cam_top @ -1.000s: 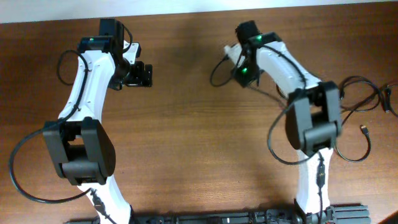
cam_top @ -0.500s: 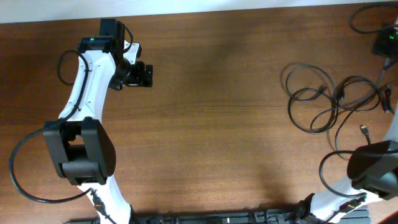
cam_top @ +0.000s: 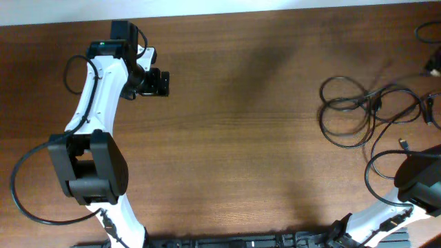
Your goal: Untangle cables
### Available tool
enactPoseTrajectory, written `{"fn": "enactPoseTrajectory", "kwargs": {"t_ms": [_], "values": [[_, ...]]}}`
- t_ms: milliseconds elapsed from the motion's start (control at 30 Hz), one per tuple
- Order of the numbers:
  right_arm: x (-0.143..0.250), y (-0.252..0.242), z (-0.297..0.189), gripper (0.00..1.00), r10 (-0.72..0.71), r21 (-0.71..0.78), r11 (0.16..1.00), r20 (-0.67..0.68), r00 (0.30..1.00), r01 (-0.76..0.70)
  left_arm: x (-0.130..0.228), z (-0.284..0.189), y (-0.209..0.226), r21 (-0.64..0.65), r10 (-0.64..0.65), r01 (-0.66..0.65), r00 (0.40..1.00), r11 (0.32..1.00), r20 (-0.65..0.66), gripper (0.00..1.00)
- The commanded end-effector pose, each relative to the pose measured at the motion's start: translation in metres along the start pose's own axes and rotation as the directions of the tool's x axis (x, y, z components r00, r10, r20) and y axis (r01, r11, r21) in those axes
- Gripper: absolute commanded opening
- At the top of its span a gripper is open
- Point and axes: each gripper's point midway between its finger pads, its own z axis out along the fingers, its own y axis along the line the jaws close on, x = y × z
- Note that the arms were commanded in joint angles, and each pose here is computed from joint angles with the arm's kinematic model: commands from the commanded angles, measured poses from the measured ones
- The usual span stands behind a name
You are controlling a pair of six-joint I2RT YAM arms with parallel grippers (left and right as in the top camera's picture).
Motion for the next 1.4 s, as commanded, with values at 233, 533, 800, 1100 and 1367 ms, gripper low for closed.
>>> {"fn": "enactPoseTrajectory", "kwargs": {"t_ms": [233, 533, 800, 1100, 1367], "values": [[0.012, 0.097, -0.02, 0.98, -0.037, -0.478, 0.878, -0.049, 0.998, 0.009, -0.011, -0.016, -0.004, 0.009, 0.002, -0.003, 0.998, 1.0, 0.063, 0.96], [0.058, 0.22, -0.053, 0.98, -0.42, -0.597, 0.7, 0.102, 0.902, 0.393, -0.042, -0.021, -0.022, 0.109, 0.016, -0.038, 0.981, 0.993, 0.194, 0.98], [0.106, 0.298, -0.068, 0.99, -0.65, -0.444, 0.604, 0.207, 0.731, 0.662, -0.068, -0.026, -0.037, 0.094, 0.06, -0.092, 0.952, 0.991, 0.302, 0.99], [0.168, 0.283, -0.06, 0.99, -0.747, -0.374, 0.625, -0.032, 0.664, 0.686, 0.008, -0.014, -0.014, -0.017, -0.043, 0.042, 0.999, 0.999, -0.014, 0.99], [0.213, 0.233, -0.073, 0.99, -0.773, -0.386, 0.634, -0.292, 0.563, 0.67, 0.068, -0.022, -0.015, -0.028, -0.065, 0.06, 0.964, 0.998, -0.258, 0.99]]}}
